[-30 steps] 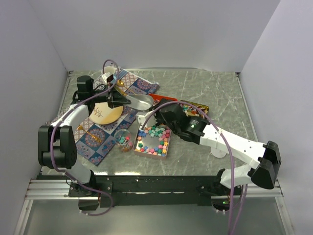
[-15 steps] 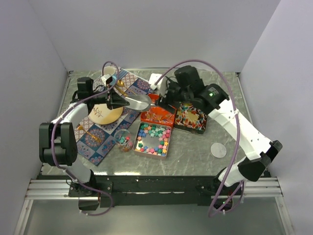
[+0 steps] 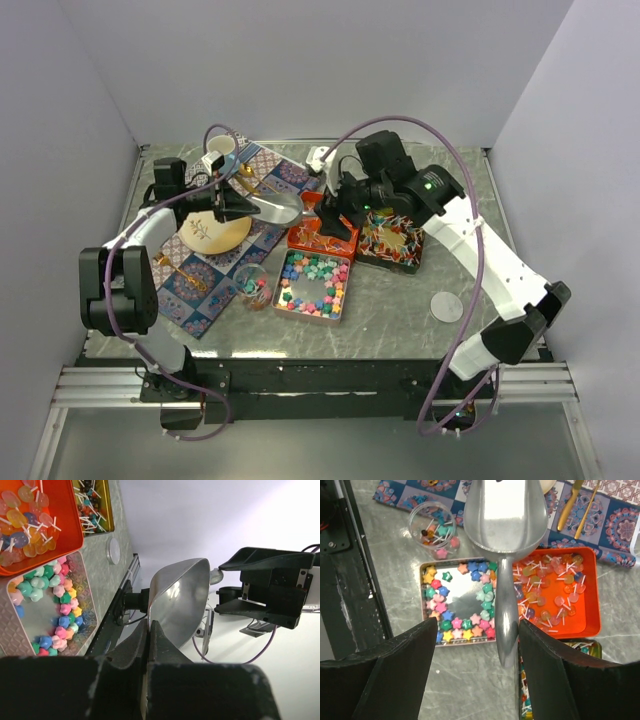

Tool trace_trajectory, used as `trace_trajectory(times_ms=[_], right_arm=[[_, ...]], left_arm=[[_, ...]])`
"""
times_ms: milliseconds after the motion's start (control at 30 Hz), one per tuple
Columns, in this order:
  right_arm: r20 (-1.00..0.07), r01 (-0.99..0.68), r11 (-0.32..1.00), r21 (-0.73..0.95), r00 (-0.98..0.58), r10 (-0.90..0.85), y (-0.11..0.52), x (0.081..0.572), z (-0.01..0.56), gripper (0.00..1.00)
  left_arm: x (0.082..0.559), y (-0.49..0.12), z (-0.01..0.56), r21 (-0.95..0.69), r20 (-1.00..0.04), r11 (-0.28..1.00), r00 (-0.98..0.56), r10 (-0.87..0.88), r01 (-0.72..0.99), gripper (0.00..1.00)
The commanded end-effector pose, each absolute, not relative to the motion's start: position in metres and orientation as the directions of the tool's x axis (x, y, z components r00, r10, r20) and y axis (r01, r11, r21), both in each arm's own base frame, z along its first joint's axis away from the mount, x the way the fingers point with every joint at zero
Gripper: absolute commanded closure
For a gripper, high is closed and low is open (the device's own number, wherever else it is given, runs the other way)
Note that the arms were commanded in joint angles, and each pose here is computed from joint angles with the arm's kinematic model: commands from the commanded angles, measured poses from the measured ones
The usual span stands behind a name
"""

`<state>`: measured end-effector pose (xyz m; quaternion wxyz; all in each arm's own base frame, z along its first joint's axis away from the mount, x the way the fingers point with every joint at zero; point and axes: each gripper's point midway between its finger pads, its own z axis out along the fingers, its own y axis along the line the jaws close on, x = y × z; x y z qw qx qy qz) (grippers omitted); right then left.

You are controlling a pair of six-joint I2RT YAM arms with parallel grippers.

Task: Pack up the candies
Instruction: Adjust the spatula.

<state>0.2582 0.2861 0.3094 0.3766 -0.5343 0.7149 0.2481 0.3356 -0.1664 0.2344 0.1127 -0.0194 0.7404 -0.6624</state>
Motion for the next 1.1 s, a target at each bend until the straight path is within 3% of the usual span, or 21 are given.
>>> trace_trajectory(times_ms=[0, 433, 767, 1067], right_arm=[[-0.806, -0.948, 0.311, -0.067, -0.132, -0.577, 0.292, 0.269, 0.316, 0.27], [-0.757, -0.955, 0.293, -0.03, -0.17, -0.631, 0.296, 0.284, 0.296, 0.34], [-0.771, -0.958, 0.287, 0.008, -0.189, -0.609, 0.303, 0.287, 0.298, 0.48], [-0.761, -0.962, 0.271, 0.022, -0.192, -0.62, 0.307, 0.289, 0.291, 0.48]], left_arm=[[0.334, -0.166, 0.256, -0.97, -0.232, 0.102, -0.963, -0.139, 0.22, 0.99], [0.327, -0.167, 0.262, -0.969, -0.241, 0.095, -0.962, -0.128, 0.23, 0.99], [0.323, -0.167, 0.262, -0.972, -0.226, 0.092, -0.965, -0.131, 0.215, 0.99], [0.322, -0.168, 0.268, -0.965, -0.257, 0.087, -0.959, -0.122, 0.247, 0.99]])
